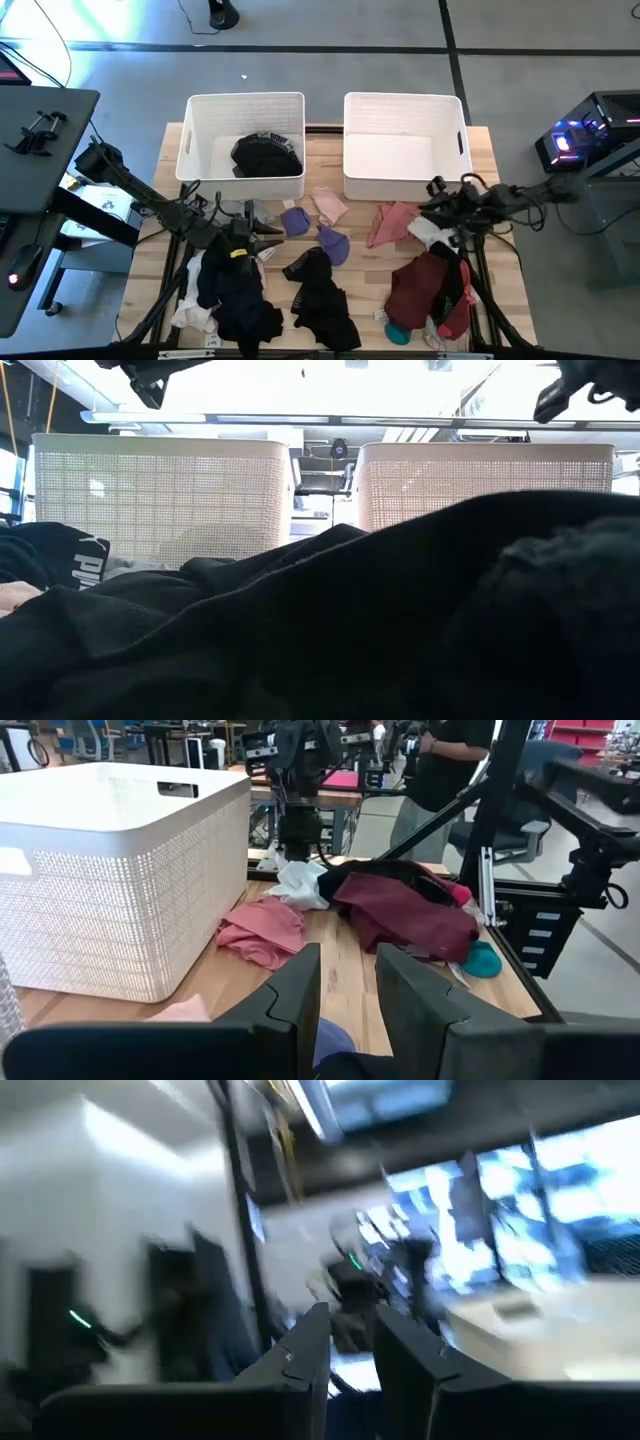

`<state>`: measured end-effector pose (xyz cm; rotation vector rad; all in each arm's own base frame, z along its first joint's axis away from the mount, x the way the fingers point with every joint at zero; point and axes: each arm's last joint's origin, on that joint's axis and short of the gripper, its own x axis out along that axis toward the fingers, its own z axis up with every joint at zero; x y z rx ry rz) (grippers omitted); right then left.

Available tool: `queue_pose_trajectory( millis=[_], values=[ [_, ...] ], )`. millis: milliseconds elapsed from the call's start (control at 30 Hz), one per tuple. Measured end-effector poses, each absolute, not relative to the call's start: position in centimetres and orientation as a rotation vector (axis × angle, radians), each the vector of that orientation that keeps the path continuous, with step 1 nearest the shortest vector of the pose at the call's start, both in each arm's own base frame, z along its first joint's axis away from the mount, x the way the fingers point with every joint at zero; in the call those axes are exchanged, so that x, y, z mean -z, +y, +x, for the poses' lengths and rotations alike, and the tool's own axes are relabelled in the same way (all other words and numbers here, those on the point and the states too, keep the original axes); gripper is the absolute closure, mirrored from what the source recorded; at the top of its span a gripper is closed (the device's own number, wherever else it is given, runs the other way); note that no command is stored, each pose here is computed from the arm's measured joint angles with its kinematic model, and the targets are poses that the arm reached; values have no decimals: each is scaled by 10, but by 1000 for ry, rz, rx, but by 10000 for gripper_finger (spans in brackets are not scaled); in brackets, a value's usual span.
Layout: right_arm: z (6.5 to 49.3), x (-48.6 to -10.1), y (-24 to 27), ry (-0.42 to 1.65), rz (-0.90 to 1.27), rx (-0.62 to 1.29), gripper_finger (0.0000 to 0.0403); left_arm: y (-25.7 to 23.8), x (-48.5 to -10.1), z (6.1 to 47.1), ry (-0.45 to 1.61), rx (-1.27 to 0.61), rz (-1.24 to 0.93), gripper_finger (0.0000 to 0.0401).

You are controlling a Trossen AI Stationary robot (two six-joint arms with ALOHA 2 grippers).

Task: Sort clothes
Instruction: Put the white sock into the right white laundry bin

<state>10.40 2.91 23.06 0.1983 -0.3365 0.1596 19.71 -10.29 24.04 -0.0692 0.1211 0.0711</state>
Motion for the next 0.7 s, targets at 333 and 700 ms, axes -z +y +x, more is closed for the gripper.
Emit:
queue_pose_trajectory(
  millis=[333,700],
  values=[
    [157,-272,69,417,9,20,343,-103,-240,197,126,-71,-66,314],
    [158,-246,77,1258,173,382,235,-103,-239,197,137,-70,-43,314]
  ],
)
